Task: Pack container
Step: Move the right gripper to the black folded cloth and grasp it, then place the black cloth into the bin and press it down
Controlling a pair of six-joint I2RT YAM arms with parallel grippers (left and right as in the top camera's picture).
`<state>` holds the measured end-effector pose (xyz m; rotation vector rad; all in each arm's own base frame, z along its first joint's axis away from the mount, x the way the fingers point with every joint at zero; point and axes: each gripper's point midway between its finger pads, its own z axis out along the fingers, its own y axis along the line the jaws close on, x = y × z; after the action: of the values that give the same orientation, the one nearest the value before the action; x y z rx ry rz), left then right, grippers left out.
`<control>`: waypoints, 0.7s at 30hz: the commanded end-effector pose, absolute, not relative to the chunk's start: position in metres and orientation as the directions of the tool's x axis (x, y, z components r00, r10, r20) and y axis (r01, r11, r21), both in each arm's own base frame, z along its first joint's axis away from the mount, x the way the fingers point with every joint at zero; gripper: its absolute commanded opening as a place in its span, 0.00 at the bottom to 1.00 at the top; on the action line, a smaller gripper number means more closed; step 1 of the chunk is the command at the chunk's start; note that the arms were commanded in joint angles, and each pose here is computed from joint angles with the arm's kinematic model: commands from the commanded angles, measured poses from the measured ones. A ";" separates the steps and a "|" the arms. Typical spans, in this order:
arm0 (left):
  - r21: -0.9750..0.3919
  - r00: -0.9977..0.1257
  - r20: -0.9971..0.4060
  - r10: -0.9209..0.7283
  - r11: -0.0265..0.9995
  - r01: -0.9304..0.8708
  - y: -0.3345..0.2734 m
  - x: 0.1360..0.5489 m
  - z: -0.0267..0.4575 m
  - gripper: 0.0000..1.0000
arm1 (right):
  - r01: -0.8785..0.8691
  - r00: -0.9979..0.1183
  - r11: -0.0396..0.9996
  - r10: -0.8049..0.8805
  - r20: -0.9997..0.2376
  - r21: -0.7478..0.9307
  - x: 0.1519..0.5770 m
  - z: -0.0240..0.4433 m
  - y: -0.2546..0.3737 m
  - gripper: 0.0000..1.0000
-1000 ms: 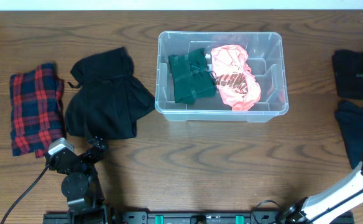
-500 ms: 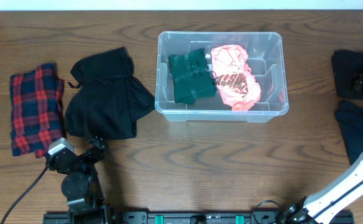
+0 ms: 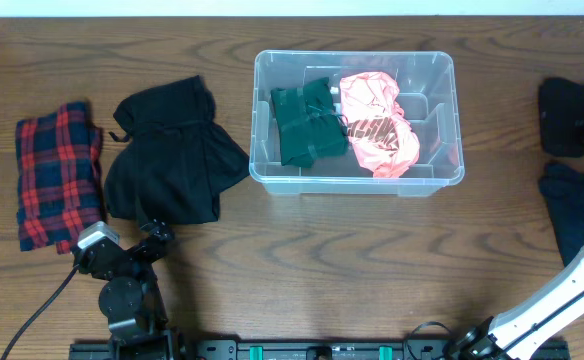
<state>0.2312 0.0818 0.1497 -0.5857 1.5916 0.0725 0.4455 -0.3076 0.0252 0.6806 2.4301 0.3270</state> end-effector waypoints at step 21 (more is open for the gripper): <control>-0.280 -0.037 -0.943 -0.330 0.851 -0.444 0.085 0.229 0.131 0.98 | -0.401 -0.488 0.903 -0.069 -0.870 0.153 0.465 0.318 -0.058 0.01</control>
<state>0.2313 0.0817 0.1496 -0.5855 1.5921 0.0722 0.4691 -0.1082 0.3051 -0.0604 2.1104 0.3985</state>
